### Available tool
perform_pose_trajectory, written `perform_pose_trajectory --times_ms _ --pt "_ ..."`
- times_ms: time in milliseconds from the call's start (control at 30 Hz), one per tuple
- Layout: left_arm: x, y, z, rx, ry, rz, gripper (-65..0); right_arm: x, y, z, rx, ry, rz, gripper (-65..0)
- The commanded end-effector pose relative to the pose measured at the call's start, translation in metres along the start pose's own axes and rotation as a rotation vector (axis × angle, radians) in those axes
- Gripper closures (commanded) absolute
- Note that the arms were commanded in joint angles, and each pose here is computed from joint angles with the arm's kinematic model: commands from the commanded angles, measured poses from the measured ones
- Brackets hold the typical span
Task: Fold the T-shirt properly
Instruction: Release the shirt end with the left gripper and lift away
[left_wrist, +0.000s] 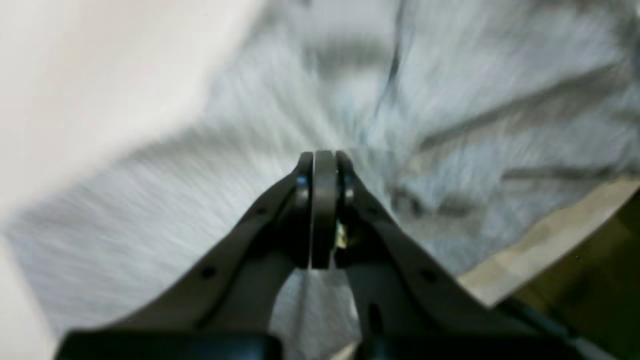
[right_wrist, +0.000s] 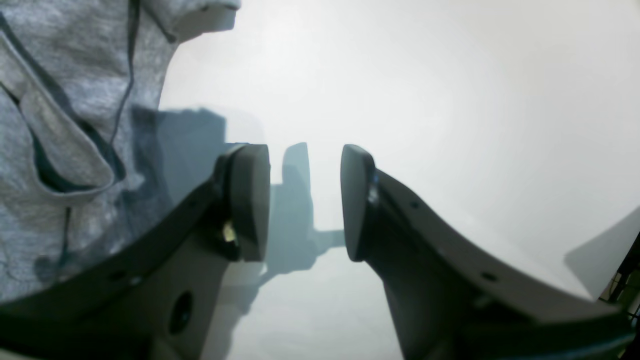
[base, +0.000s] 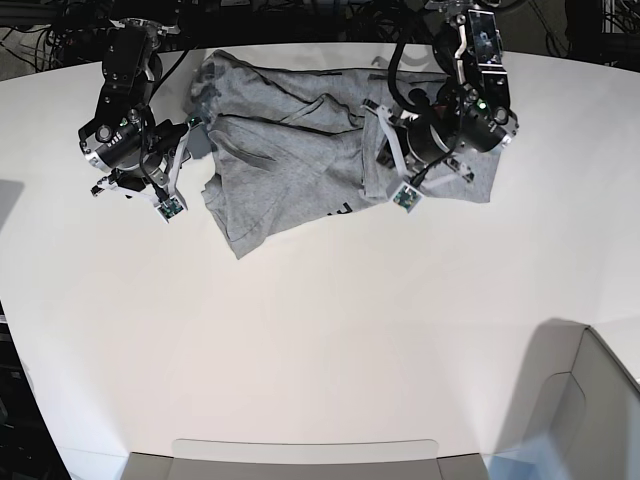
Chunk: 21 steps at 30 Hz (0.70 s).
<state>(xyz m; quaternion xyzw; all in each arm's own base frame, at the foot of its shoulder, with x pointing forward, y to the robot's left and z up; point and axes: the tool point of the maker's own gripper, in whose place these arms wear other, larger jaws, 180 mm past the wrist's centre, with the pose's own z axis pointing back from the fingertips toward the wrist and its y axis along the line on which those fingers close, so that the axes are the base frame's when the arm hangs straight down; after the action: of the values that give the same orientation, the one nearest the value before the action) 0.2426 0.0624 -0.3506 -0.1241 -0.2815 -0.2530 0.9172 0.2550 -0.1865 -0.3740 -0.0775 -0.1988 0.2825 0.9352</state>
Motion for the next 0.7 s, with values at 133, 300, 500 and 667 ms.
perform_pose_trajectory --times_ms 133,300,500,667 --pt "0.03 0.011 0.006 0.028 -0.079 -0.021 0.0 0.02 -0.015 0.008 -0.039 -0.055 0.011 -24.0" --pt "0.021 0.033 0.013 0.083 -0.103 0.048 0.0 0.024 -0.017 0.009 -0.044 -0.067 0.011 -24.0" --pt "-0.003 0.048 0.02 0.124 -0.082 0.059 0.0 0.025 -0.016 0.009 -0.038 -0.073 0.012 -24.0" --pt "-0.026 0.051 0.024 0.14 -0.082 0.088 0.0 0.025 -0.014 0.009 -0.035 -0.071 0.008 -24.0"
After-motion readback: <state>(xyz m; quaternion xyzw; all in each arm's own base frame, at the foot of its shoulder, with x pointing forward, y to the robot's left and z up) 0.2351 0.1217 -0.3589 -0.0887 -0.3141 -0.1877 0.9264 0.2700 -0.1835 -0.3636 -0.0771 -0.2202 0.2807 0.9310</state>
